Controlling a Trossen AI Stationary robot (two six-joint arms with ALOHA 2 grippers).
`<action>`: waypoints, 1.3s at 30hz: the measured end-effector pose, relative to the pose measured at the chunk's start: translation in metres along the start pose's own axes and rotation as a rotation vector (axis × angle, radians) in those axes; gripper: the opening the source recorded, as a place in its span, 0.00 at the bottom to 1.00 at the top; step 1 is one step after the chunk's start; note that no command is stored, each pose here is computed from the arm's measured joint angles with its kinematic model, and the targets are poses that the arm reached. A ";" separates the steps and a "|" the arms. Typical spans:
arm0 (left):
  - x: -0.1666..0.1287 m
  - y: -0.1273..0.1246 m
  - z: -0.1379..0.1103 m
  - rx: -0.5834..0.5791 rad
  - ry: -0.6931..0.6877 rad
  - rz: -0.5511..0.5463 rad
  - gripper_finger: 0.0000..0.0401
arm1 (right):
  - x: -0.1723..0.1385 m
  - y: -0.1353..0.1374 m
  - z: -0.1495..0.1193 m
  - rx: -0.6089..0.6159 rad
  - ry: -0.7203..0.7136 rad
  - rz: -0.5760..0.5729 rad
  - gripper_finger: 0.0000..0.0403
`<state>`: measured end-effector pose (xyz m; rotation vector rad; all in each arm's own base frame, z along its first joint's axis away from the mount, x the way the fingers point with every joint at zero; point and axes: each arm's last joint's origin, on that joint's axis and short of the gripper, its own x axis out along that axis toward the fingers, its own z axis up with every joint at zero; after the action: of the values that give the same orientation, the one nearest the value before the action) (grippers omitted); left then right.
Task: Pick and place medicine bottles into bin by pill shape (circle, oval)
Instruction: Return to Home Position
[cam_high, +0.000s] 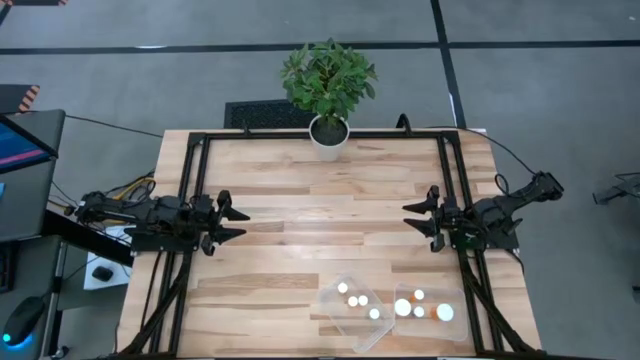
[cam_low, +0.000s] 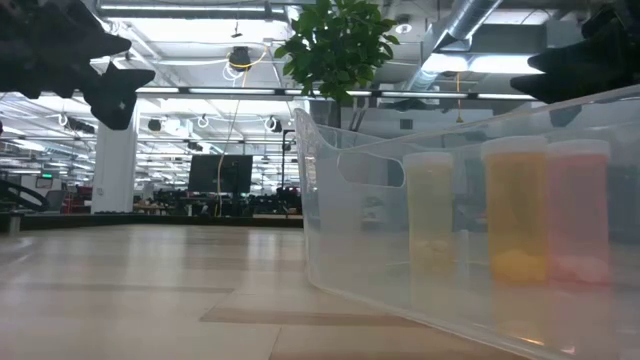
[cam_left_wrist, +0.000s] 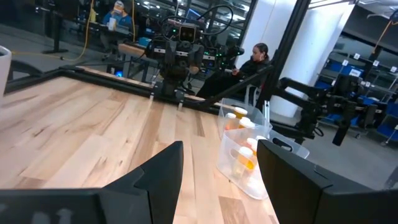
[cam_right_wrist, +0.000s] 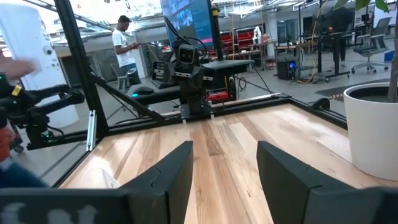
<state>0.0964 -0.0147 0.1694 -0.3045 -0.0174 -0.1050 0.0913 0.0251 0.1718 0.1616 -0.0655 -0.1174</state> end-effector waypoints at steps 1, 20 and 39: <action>0.000 0.000 0.000 0.000 0.000 0.000 0.49 | 0.000 0.000 0.000 0.000 0.000 0.000 0.47; 0.000 0.000 0.000 0.000 0.001 -0.002 0.49 | 0.000 0.000 0.000 0.000 0.001 0.001 0.46; 0.000 0.000 0.000 0.000 0.000 0.000 0.49 | 0.000 0.000 0.000 0.000 0.001 0.001 0.47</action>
<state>0.0964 -0.0147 0.1693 -0.3048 -0.0169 -0.1052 0.0914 0.0252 0.1715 0.1612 -0.0643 -0.1159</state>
